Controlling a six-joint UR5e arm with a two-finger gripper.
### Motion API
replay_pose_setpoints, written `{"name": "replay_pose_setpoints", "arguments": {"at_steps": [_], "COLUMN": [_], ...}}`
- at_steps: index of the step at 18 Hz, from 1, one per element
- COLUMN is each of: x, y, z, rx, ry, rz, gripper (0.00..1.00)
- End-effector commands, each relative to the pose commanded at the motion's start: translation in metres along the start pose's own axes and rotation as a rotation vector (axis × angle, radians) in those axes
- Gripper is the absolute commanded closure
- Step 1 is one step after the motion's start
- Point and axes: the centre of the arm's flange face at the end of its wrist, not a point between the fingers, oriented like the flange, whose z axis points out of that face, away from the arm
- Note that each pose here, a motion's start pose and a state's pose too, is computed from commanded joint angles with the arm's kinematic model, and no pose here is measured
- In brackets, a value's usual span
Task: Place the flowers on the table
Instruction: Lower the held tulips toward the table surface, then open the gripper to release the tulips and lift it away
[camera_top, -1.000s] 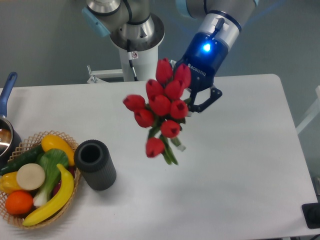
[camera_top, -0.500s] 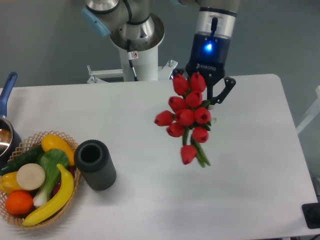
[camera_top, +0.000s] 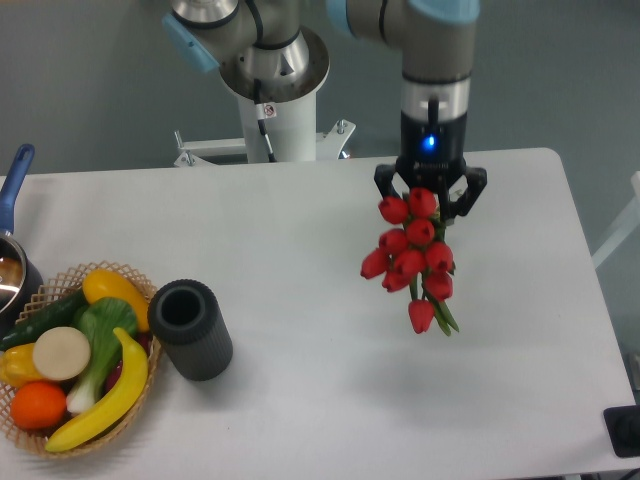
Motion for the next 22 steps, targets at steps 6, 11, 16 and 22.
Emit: {"name": "replay_pose_setpoints", "arguments": {"at_steps": [6,11,16,22], "x": [0.005,0.017,0.024,0.023], "y": [-0.004,-0.009,-0.011,-0.015], "z": [0.05,0.078,0.095,0.101], "rx": [-0.111,-0.178,-0.193,-0.186], "ry": [0.03,0.039,0.061,0.07], "rz": [0.026,0.061,0.072,0.074], "gripper": [0.57,0.58,0.58,0.47]}}
